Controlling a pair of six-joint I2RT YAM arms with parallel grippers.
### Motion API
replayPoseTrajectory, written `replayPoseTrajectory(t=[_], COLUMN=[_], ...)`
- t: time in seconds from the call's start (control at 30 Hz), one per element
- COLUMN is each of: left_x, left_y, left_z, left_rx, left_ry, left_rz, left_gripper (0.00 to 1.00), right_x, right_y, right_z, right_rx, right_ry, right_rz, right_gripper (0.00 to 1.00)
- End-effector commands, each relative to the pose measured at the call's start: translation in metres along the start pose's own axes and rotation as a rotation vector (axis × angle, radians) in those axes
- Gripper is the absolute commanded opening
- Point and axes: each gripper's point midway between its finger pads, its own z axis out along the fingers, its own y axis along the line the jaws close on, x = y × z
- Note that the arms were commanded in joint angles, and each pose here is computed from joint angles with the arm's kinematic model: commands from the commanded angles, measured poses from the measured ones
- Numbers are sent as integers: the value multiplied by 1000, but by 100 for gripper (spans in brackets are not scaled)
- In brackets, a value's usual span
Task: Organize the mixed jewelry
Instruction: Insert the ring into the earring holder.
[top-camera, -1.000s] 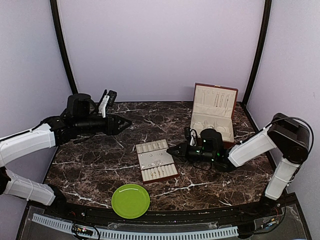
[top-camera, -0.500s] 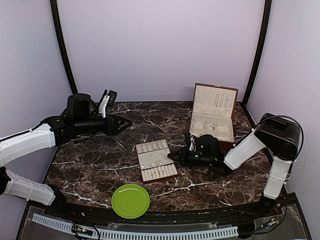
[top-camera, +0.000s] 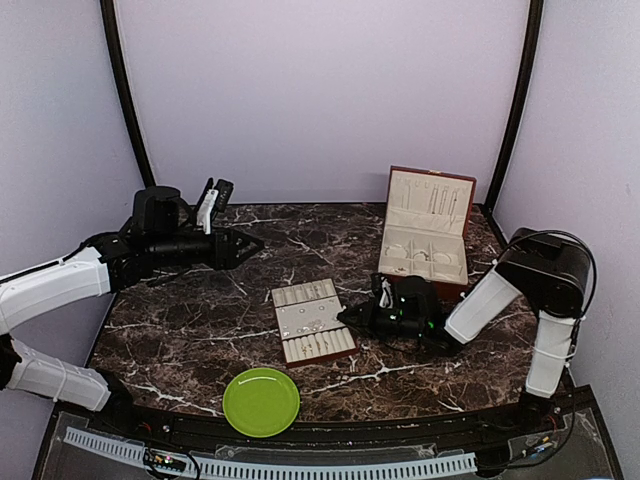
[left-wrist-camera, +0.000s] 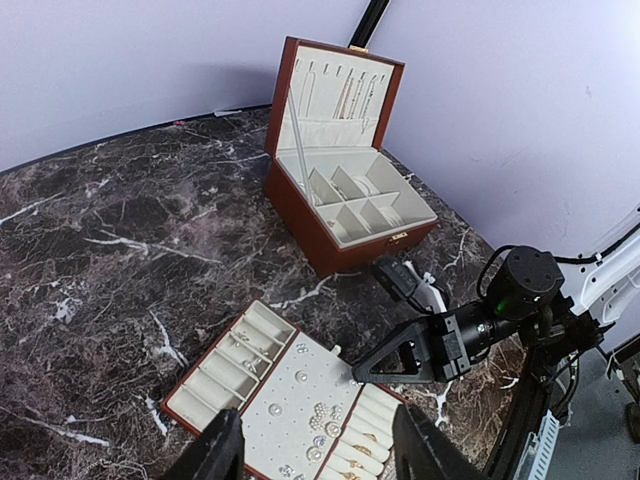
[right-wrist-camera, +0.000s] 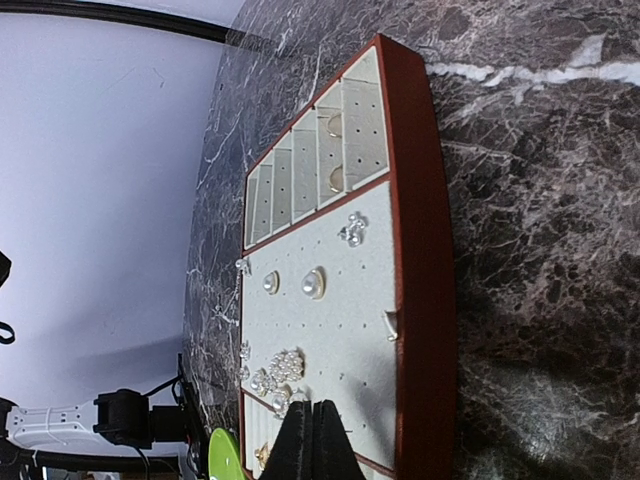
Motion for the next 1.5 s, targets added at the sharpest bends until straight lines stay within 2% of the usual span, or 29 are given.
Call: replayPoseTrajectory(t=[0.0, 1.47], left_x=[-7, -10], left_y=[-8, -10], left_z=[-7, -10], left_rx=[27, 32], left_ry=[-33, -42], left_rz=[11, 23], left_gripper=[53, 53], right_x=[-5, -6], right_y=[-1, -2], right_z=[0, 6], right_rx=[-19, -48], right_ry=[-31, -37], right_rz=[12, 35], right_gripper=[0, 0])
